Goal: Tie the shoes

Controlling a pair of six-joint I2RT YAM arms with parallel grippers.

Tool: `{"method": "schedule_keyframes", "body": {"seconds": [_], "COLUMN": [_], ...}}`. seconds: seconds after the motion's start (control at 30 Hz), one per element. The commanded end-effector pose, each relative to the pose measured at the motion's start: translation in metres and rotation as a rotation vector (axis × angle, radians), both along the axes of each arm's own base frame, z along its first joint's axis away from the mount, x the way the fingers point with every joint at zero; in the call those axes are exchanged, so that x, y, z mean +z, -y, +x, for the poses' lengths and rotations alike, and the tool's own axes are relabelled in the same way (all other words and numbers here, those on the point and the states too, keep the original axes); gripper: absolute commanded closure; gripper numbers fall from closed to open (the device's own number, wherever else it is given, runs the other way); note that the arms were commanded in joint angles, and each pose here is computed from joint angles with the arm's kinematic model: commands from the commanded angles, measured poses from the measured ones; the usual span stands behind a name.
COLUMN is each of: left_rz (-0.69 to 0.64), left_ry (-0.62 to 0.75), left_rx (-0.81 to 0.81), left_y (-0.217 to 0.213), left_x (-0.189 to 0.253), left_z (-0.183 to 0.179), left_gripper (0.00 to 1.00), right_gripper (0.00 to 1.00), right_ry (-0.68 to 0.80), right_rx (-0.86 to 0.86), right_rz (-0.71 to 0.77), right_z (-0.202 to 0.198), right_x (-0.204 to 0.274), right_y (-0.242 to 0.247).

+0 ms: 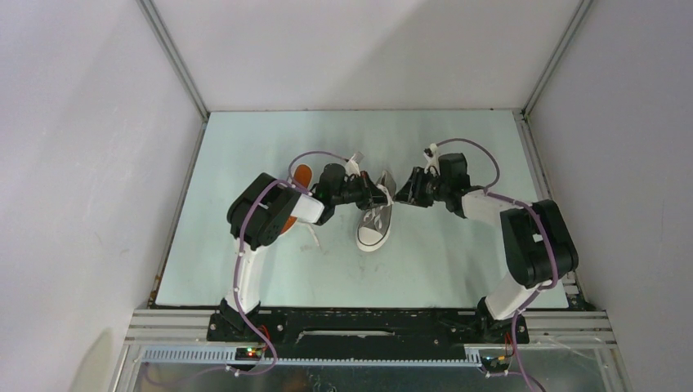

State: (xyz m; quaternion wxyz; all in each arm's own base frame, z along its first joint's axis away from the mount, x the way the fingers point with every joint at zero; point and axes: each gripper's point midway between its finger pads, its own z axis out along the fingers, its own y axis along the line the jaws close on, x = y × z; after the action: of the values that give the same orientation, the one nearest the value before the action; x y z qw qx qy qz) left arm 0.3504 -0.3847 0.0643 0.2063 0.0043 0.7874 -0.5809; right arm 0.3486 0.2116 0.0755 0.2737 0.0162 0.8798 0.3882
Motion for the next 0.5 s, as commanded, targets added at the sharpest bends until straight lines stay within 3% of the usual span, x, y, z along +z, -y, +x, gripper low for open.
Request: {"method": "schedule_keyframes", "body": {"seconds": [0.0,0.47], "left_rz": [0.008,0.006], "left_ry": [-0.008,-0.012], "left_rx": [0.006,0.002], "left_y": [-0.006,-0.005], "left_x": [-0.004,-0.004], "left_z": [0.000,0.001], "left_gripper": [0.99,0.99], "right_gripper": [0.64,0.63], "right_ry": [0.036,0.034], "right_rx": [0.017,0.079], "right_rz": [0.023,0.076], "right_z": [0.008,0.003], "right_x": [-0.001,-0.004], "right_y": [-0.005,-0.022]}}
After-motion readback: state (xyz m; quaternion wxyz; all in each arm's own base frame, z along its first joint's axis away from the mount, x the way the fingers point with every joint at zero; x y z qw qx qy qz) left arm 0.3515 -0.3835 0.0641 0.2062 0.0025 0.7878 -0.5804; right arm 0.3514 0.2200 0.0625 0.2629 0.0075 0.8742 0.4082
